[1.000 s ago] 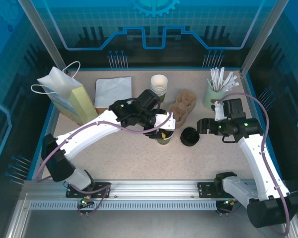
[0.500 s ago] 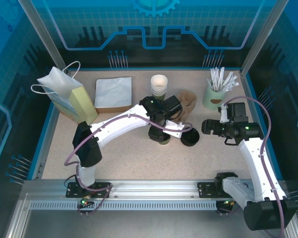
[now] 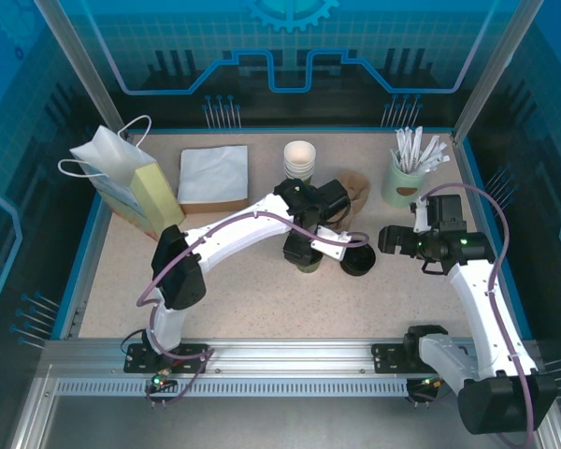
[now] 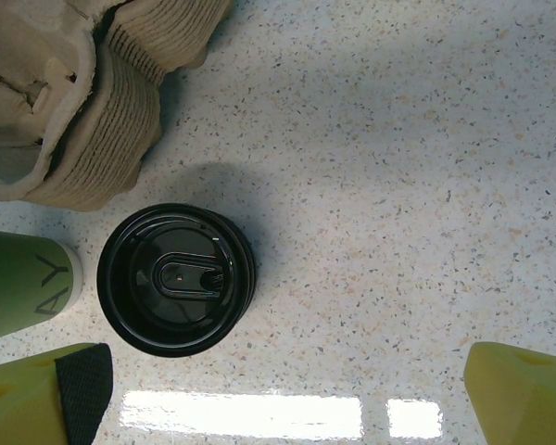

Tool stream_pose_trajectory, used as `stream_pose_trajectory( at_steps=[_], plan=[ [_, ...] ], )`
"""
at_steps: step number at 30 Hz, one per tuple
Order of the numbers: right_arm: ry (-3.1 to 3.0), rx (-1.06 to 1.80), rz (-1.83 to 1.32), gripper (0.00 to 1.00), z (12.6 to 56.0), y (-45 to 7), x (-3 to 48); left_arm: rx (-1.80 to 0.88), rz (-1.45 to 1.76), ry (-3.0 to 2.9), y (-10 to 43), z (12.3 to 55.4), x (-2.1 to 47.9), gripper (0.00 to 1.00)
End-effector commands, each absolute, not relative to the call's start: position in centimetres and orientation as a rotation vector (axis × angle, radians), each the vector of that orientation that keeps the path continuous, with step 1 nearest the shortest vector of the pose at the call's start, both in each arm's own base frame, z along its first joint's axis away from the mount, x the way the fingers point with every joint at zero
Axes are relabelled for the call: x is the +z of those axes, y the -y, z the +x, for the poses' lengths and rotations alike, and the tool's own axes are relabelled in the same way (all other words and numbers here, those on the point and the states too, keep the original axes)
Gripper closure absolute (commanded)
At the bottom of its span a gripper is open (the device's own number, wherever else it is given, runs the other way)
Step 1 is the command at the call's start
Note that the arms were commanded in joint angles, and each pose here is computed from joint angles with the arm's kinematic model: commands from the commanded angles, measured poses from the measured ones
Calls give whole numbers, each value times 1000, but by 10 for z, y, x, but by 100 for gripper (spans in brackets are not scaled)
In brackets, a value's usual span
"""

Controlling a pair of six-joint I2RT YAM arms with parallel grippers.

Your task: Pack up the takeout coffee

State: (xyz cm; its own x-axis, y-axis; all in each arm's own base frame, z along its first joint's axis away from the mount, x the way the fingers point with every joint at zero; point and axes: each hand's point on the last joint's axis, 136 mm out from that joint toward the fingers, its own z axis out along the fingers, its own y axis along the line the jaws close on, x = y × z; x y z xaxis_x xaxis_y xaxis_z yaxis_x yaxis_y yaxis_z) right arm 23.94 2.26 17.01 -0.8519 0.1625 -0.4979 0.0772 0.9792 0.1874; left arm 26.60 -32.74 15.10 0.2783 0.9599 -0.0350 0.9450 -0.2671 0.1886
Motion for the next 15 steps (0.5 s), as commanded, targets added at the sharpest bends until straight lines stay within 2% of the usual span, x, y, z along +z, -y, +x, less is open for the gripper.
stream_pose_trajectory(
  at_steps=[1,15],
  plan=[
    [-2586,242,178,0,241,-23,167,129,2407,-1762,330,264,152,36],
    [-2583,262,180,0,241,-25,167,103,2411,-1777,336,264,145,35]
  ],
)
